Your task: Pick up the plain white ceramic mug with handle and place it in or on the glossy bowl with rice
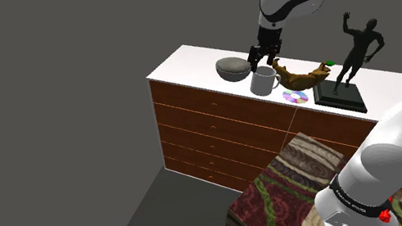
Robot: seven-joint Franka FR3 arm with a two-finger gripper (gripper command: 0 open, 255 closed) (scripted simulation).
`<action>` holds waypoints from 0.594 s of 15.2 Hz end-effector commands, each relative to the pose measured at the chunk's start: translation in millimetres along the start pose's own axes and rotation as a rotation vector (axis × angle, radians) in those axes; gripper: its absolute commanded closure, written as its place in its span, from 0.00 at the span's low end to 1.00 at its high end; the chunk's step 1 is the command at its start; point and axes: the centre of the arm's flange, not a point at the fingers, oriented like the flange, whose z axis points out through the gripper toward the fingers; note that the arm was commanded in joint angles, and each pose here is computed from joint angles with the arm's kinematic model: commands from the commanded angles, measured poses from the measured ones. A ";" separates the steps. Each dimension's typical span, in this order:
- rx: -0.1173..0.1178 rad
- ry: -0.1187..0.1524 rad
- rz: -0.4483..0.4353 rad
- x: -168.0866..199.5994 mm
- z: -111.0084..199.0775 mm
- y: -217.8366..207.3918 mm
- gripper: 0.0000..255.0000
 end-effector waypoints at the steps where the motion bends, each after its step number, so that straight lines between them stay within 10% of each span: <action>1: 0.003 -0.005 0.004 13.6 19.2 17.1 0.00; 9: 0.011 -0.016 0.010 36.9 73.7 41.4 0.00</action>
